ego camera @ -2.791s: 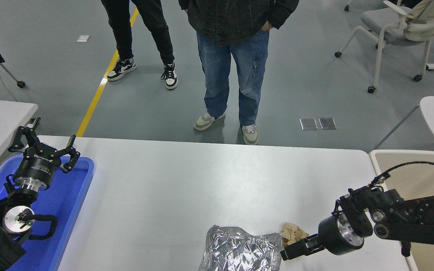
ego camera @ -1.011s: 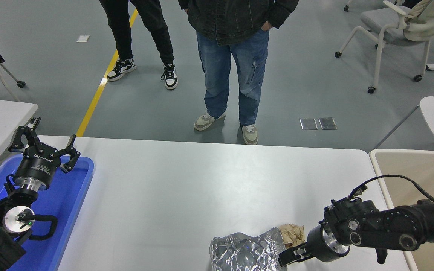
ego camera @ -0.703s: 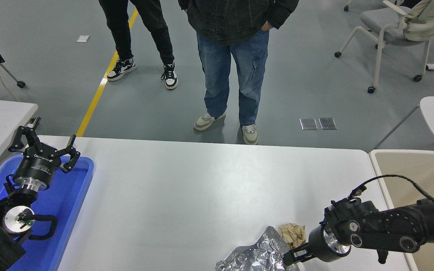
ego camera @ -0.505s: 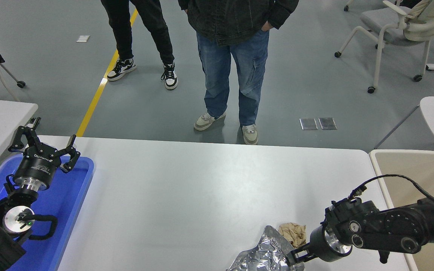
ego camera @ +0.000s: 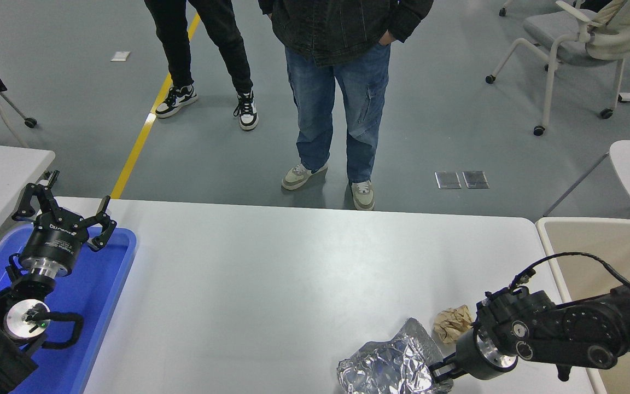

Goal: Clean the table surface

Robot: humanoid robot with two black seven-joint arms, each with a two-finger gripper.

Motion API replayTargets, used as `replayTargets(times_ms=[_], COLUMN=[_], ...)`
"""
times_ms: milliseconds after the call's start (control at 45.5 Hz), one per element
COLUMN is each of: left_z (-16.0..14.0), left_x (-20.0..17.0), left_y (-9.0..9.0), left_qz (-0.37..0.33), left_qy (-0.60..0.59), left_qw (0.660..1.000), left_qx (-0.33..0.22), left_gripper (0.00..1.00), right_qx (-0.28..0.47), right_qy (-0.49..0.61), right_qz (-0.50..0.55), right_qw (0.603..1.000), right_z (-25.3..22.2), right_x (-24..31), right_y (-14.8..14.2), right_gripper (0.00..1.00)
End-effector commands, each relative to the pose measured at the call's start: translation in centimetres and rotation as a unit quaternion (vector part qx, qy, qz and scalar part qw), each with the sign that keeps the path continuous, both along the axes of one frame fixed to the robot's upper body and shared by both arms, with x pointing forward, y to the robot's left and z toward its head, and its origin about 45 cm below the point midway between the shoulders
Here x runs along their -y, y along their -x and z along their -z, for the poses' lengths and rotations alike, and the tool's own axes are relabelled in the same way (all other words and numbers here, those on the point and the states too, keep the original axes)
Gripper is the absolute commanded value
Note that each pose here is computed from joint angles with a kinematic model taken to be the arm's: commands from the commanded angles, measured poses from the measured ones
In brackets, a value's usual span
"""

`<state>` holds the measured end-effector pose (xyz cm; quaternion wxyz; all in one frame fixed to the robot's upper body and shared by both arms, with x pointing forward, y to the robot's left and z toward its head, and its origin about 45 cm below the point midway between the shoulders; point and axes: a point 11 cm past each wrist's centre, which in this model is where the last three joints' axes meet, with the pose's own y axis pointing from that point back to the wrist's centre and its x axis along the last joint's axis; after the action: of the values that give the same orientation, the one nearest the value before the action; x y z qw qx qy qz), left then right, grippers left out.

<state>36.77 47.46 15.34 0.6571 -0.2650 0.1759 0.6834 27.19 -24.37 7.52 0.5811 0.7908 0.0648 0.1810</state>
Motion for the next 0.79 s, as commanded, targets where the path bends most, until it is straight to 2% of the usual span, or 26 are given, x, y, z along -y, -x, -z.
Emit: replayTargets(times_ms=[0, 505, 769], left_z=[0.0, 0.0, 0.0], left_x=[0.0, 0.0, 0.0], left_y=[0.0, 0.0, 0.0], left_qz=[0.0, 0.0, 0.0], left_qy=[0.0, 0.0, 0.0], left_qw=[1.0, 1.0, 1.0], left_qx=[0.0, 0.0, 0.0], left_gripper=[1.0, 1.0, 1.0], right_qx=[0.004, 0.023, 0.017], right_qy=[0.008, 0.012, 0.021], right_qz=[0.007, 0.025, 0.038], right_qw=[1.0, 0.999, 0.999], right_z=[-0.9, -6.6, -9.2], right_x=[1.1, 4.1, 6.2], right_y=[-0.6, -2.8, -2.7], right_gripper=[0.0, 0.0, 0.0])
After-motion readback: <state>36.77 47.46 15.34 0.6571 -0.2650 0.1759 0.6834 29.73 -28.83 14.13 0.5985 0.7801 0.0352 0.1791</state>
